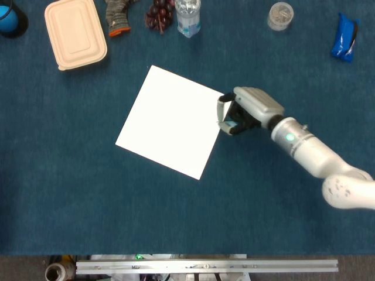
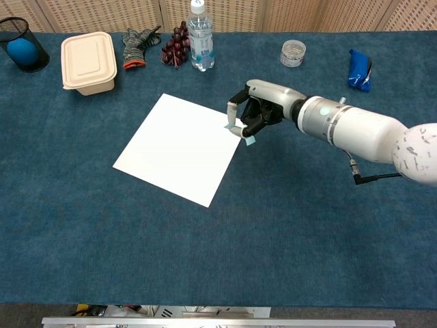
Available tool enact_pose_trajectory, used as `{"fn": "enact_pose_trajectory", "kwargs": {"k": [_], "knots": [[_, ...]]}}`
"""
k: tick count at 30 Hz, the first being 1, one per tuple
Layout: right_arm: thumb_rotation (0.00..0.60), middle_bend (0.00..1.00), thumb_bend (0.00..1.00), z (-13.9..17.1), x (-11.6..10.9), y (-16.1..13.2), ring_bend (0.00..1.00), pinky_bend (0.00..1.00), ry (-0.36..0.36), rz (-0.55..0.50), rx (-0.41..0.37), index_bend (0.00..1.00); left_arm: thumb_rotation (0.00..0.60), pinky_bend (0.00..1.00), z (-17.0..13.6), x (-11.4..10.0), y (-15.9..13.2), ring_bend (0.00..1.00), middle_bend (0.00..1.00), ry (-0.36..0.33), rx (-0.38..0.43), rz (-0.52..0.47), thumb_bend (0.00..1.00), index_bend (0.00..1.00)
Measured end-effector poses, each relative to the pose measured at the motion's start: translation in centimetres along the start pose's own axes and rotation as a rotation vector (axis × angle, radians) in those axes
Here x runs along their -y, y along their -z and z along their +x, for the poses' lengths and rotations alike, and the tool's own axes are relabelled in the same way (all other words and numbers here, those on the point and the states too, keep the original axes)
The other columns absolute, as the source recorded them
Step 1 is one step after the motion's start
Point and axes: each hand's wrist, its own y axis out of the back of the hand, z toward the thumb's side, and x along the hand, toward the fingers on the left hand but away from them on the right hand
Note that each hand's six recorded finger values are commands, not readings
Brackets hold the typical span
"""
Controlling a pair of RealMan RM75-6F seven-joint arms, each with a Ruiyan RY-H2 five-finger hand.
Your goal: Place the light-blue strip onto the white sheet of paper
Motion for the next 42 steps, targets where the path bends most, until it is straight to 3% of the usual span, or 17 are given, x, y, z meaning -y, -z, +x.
{"fn": "enact_pose_trajectory", "kwargs": {"k": [8,19,26,36,42], "knots": [[0.600,1.00,0.34,-2.7,1.3,-1.7,1.00,1.00,-0.058,-0.155,0.032,0.62,0.600,0.09,-0.2,-0.1,0.3,0.16,0.18,0.002,-0.010,0.000,0.23,0.15],[0.600,1.00,0.34,-5.7,3.7,-2.5,1.00,1.00,-0.101,-0.261,0.108,0.54,0.600,0.09,-0.1,0.0,0.2,0.16,0.18,0.008,0.002,-0.005,0.23,0.15],[0.600,1.00,0.34,-6.4,4.2,-2.7,1.00,1.00,-0.105,-0.278,0.124,0.44,0.600,0.09,-0.1,0.0,0.4,0.16,0.18,0.011,-0.002,-0.004,0.23,0.15],[0.600,1.00,0.34,-5.5,2.4,-2.8,1.00,1.00,-0.047,-0.263,0.089,0.23,0.600,0.09,0.0,-0.1,0.5,0.16,0.18,0.008,0.001,-0.003,0.23,0.15],[0.600,1.00,0.34,-4.5,0.9,-2.6,1.00,1.00,0.023,-0.239,0.055,0.21,0.600,0.09,0.2,-0.1,0.3,0.16,0.18,0.009,0.014,0.002,0.23,0.15]]}}
